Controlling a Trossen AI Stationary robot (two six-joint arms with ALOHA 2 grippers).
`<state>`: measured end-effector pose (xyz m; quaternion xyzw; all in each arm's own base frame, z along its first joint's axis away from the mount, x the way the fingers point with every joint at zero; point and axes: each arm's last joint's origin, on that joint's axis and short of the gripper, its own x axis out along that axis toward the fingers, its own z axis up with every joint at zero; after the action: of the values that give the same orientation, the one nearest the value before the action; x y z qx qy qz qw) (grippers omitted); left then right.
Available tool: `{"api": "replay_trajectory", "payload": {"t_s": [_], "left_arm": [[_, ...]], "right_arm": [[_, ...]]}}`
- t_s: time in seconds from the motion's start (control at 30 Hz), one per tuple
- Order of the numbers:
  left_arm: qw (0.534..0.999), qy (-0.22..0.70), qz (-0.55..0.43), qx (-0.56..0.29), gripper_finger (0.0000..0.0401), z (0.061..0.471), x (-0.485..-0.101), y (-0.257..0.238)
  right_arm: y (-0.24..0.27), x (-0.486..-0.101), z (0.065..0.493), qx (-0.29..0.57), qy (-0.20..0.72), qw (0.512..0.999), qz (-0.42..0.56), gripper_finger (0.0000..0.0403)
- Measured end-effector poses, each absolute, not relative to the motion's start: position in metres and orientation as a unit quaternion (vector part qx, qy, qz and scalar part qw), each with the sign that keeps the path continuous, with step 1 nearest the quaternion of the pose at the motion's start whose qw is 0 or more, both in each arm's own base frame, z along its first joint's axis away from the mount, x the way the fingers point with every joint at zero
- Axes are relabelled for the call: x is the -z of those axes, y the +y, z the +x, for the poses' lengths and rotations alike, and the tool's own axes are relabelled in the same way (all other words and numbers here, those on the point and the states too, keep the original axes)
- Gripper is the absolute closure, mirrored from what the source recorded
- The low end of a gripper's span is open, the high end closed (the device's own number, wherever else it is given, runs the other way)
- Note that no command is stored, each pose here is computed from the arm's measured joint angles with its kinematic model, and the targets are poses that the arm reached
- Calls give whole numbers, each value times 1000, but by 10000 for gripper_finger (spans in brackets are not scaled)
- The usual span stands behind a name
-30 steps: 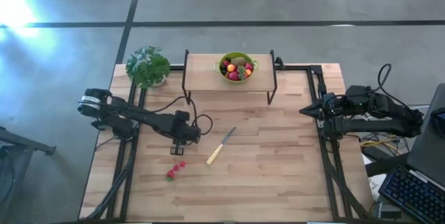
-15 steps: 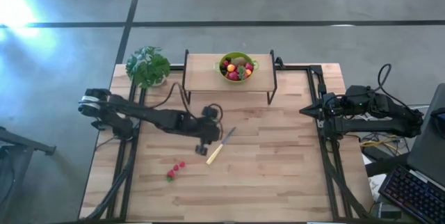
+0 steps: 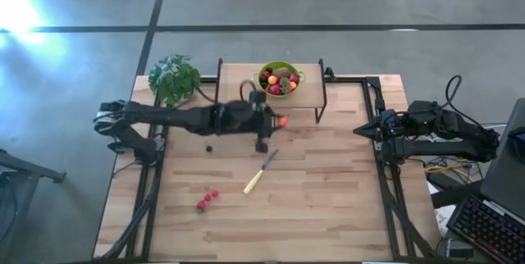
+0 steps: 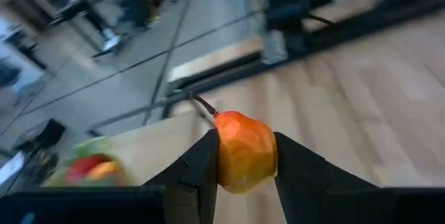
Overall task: Pick & Place Fruit
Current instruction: Put the pear into the strainer bowl
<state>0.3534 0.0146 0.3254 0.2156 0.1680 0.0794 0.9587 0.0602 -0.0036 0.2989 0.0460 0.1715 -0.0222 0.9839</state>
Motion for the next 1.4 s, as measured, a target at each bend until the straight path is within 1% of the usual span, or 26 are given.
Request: {"api": "replay_trajectory", "payload": {"t_s": [0.27, 0.43, 0.53, 0.7, 0.9, 1.23, 1.4], "left_arm": [[973, 113, 109, -171, 281, 351, -365, 65], [970, 96, 56, -215, 281, 348, -375, 92], [966, 102, 36, -234, 281, 350, -372, 107], [956, 147, 24, -254, 281, 354, -354, 124], [950, 157, 19, -269, 281, 364, -345, 140], [942, 181, 17, -282, 281, 371, -329, 157], [942, 183, 20, -282, 278, 371, -328, 158]], "right_arm": [[-4, -299, 60, 22, 171, 984, 46, 394], [-4, -299, 60, 22, 172, 984, 46, 394], [-4, -299, 60, 22, 171, 984, 46, 394], [-4, -299, 60, 22, 172, 984, 46, 394], [-4, -299, 60, 22, 172, 984, 46, 394], [-4, -299, 60, 22, 171, 984, 46, 394], [-4, -299, 60, 22, 171, 984, 46, 394]]}}
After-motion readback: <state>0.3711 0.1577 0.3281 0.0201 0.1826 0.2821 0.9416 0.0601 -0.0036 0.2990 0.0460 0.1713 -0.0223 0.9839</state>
